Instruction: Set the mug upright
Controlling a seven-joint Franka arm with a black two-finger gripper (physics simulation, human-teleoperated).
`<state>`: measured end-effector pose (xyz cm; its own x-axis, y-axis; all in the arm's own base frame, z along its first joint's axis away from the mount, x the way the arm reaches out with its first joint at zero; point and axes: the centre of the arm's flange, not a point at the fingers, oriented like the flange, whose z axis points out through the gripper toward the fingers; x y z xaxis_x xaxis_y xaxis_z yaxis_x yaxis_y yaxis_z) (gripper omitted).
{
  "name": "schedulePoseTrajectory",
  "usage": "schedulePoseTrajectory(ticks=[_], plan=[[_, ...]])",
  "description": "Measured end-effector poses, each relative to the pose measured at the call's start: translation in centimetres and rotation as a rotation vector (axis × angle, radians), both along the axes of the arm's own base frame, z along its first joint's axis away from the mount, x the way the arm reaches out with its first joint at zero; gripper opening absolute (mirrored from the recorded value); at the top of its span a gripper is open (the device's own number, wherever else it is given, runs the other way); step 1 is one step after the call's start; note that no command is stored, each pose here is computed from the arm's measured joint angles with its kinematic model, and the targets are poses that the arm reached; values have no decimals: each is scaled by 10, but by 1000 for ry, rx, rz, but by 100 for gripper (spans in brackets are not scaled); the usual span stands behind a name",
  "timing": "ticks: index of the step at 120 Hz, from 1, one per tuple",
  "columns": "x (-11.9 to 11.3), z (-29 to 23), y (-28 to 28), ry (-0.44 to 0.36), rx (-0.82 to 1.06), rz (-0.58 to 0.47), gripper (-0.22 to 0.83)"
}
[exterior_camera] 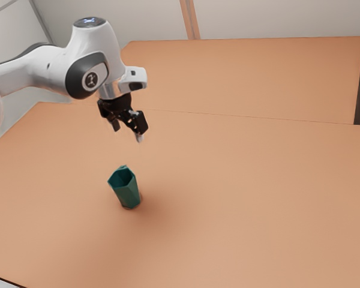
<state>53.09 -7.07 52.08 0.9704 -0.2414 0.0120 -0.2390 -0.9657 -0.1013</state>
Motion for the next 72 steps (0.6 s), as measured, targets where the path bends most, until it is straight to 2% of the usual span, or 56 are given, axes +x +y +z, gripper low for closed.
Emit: schedulePoseTrajectory(ticks=[27, 72], plan=[[23, 37, 7, 14, -22, 34, 60], [38, 79, 16, 41, -55, 68, 60]])
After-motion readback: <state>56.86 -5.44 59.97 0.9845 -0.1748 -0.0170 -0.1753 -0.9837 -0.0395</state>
